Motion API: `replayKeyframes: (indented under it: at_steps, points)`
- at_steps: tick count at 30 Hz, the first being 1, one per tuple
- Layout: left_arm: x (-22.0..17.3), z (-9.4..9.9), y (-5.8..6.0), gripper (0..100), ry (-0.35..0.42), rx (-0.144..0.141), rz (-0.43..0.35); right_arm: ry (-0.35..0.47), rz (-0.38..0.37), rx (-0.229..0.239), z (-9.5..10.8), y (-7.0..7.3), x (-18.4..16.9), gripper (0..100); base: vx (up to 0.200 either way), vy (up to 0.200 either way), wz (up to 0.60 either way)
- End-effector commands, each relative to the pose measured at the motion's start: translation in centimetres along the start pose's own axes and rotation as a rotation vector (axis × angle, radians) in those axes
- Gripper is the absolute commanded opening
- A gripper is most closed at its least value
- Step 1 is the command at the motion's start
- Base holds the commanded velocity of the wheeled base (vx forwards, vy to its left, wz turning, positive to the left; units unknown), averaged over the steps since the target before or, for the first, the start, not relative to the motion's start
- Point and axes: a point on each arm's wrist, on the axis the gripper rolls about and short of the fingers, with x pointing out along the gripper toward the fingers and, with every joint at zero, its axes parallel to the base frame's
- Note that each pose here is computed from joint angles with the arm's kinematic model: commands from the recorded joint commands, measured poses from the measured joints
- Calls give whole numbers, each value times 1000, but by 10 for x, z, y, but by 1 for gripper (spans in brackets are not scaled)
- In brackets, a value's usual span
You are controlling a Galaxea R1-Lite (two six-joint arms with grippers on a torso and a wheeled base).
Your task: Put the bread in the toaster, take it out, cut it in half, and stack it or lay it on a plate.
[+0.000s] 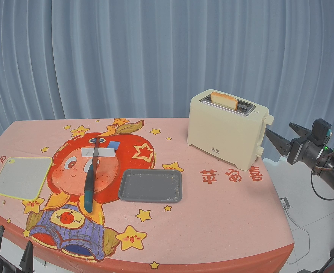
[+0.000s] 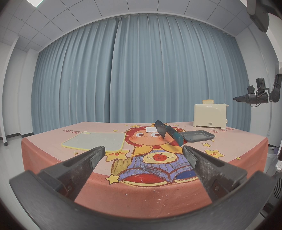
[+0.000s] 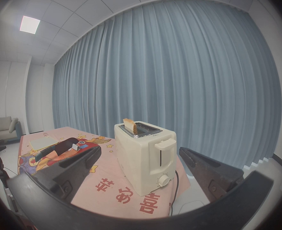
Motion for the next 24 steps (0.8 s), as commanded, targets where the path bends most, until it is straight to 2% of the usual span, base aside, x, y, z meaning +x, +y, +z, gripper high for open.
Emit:
replayKeyframes:
  at_steps: [1, 20, 24]
  points:
    - [0, -5, 0, 100, 2, 1, 0, -30, 21, 2, 21, 1, -3, 100, 0, 0, 0]
    - [0, -5, 0, 100, 2, 0, 1, -18, 21, -1, 46, 2, -3, 100, 0, 0, 0]
    - [0, -5, 0, 100, 2, 0, 1, -14, 19, -4, 46, 2, -2, 100, 0, 0, 0]
